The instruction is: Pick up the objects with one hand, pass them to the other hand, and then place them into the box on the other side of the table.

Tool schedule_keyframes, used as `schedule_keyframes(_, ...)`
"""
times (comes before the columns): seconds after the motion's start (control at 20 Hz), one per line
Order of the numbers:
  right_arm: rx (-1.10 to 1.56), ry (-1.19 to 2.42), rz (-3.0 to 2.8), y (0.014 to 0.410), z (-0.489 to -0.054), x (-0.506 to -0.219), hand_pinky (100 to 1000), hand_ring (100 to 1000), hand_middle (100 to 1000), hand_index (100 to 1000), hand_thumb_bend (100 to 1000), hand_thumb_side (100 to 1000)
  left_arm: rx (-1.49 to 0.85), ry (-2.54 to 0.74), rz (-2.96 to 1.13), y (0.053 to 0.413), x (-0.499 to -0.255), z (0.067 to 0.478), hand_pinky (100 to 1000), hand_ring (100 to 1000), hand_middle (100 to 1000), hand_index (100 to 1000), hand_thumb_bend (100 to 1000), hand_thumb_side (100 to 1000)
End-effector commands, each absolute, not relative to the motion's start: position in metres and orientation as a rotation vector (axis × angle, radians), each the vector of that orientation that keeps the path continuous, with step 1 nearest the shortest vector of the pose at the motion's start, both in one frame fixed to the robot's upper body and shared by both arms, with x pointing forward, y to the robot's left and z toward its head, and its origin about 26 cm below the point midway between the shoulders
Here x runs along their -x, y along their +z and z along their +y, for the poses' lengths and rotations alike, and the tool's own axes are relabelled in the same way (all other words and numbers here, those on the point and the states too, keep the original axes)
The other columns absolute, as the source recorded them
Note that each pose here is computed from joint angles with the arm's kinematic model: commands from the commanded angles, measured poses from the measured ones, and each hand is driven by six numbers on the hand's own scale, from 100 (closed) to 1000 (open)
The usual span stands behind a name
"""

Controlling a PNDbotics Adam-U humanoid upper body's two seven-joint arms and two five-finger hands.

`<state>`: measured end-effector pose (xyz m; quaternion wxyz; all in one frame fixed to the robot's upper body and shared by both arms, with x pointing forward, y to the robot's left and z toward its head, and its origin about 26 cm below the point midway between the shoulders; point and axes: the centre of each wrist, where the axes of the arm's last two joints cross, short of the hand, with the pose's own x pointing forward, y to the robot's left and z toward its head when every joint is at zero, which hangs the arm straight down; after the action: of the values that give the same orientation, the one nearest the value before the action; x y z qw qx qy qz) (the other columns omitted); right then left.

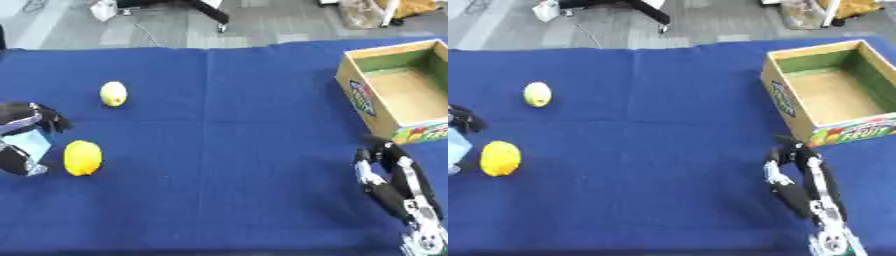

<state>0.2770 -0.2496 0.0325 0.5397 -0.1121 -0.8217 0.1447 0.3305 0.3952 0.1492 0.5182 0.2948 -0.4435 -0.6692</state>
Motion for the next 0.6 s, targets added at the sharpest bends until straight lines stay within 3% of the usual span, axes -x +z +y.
schedule_keyframes(0.05, 0.268, 0.360, -1.968, 0.037, -0.250, -0.278, 790, 481, 489, 775, 100, 451, -0.737, -1.611, -1.055, 0.156, -0.335, 0.400, 801, 682, 679, 822, 426, 100)
schedule_keyframes(0.6, 0.264, 0.356, -1.970, 0.037, -0.249, -0.279, 790, 481, 489, 775, 100, 450, -0.668, -1.584, -1.090, 0.137, -0.337, 0.393, 783, 652, 624, 745, 362, 100)
